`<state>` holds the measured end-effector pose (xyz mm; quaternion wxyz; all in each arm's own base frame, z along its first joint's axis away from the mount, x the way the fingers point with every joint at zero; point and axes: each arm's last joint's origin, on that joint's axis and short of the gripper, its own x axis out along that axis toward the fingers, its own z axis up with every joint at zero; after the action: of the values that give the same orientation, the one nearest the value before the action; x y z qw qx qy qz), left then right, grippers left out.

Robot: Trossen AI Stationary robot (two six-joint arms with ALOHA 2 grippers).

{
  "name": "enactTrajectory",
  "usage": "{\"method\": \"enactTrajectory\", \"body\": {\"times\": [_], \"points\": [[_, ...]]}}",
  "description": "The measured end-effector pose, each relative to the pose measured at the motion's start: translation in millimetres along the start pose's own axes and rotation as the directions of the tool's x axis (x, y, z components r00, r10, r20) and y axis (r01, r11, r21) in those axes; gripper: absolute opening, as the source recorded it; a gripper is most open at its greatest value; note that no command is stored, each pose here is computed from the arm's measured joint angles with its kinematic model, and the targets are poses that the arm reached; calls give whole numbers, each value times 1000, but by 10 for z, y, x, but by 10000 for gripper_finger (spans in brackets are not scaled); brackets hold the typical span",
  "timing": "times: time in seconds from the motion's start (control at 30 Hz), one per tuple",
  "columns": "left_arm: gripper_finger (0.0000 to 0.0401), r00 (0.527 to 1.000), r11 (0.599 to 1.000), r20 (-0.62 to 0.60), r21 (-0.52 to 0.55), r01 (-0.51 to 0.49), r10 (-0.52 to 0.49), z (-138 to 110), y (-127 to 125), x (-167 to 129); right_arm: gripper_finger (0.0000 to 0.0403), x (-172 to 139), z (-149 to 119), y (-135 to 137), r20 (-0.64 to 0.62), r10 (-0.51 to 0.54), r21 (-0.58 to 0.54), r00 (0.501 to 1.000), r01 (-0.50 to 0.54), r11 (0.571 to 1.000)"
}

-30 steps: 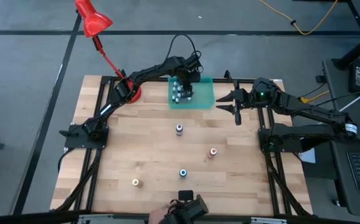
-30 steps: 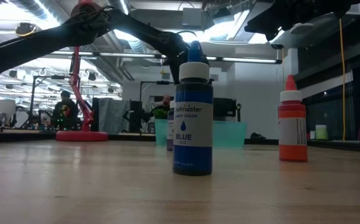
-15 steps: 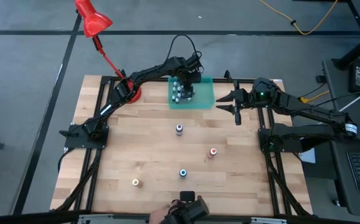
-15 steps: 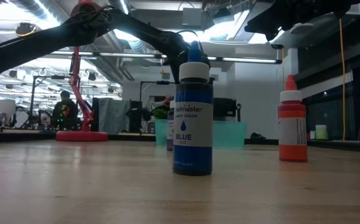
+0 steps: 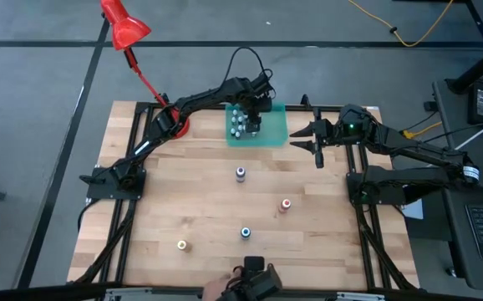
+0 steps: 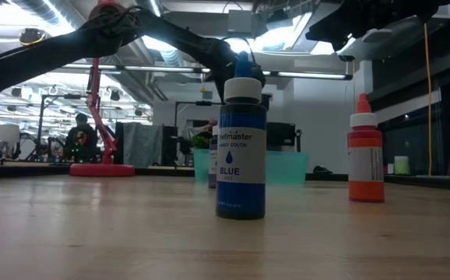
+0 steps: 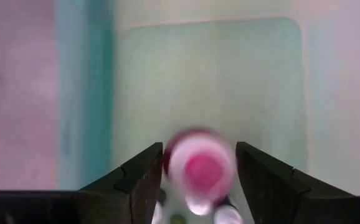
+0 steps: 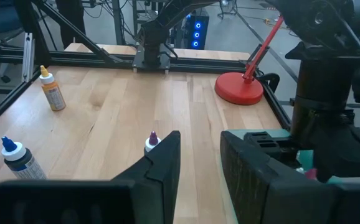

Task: Pick & Place food coloring
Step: Put the large pink food coloring bottle into the green bin, then put the large orange food coloring bottle into the green bin

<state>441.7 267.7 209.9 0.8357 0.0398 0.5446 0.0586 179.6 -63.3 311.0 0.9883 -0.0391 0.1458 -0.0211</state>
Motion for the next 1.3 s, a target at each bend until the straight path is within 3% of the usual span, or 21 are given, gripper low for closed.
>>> {"method": "enactTrajectory", "body": {"times": [0.4,0.57,1.0,1.13,1.3], "points": [[201,997,997,15,-2,-82,82,36,41,-2,116,0,-1,0,-1,0,1,1000,0,1000],[207,989,989,27,-14,-145,145,80,67,-174,116,0,-5,0,-5,1,2,1000,-1,1000],[217,952,969,191,-95,-226,241,186,10,-1259,116,0,-17,4,-16,8,-4,1000,-8,1000],[217,928,969,282,-118,-218,243,150,-96,-1839,116,-3,-40,30,-29,82,16,996,-81,997],[215,897,971,379,-152,-184,229,-13,-321,-2603,116,12,-68,196,-51,285,-49,957,-288,956]]}}
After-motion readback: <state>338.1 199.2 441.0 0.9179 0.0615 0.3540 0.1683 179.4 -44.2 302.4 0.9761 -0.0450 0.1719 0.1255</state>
